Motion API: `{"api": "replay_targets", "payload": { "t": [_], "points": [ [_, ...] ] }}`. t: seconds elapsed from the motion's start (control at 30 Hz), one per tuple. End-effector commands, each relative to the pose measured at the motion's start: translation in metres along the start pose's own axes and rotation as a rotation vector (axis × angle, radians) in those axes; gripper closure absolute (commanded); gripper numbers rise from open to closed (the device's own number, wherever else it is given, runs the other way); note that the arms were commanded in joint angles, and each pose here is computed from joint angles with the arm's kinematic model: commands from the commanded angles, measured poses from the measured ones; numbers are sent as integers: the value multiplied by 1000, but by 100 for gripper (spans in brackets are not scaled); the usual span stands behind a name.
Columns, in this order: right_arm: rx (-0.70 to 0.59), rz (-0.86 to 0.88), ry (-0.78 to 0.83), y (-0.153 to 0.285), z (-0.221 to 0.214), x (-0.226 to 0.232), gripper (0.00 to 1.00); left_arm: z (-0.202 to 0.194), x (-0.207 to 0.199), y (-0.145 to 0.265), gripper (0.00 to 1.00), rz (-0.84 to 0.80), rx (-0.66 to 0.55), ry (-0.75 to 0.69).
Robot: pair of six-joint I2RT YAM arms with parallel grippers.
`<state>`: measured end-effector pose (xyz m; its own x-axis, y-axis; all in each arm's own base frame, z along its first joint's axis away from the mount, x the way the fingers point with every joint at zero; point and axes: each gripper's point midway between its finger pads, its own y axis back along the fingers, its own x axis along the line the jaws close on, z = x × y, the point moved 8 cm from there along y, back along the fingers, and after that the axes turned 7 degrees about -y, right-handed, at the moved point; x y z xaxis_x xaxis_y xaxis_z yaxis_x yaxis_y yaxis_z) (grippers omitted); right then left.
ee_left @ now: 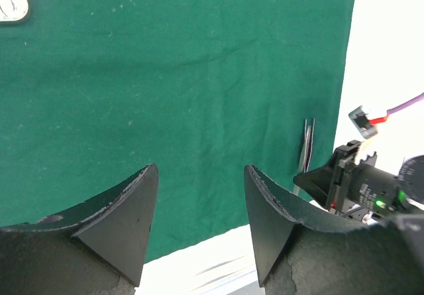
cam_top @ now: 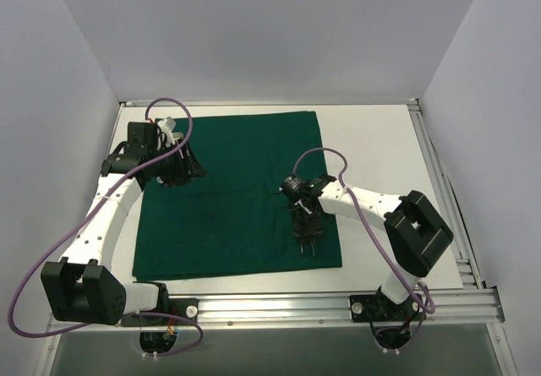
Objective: Open and lay out the surgical kit
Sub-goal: Place the medical item in the surgical kit.
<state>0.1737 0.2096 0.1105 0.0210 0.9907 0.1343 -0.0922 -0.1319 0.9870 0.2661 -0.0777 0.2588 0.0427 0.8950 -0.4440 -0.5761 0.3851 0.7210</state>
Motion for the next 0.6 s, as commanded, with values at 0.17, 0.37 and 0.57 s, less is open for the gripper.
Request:
{"api": "replay_targets", "payload": {
  "t": [0.17, 0.37, 0.57],
  "points": [
    [45, -94, -2, -11, -7, -16, 100, 1, -2, -2, 37, -24, -4, -14],
    [60, -97, -1, -17, -7, -16, 100, 2, -2, -3, 37, -27, -1, -18],
    [68, -103, -5, -19, -7, -17, 90, 0, 0, -5, 37, -26, 6, -22]
  ]
}}
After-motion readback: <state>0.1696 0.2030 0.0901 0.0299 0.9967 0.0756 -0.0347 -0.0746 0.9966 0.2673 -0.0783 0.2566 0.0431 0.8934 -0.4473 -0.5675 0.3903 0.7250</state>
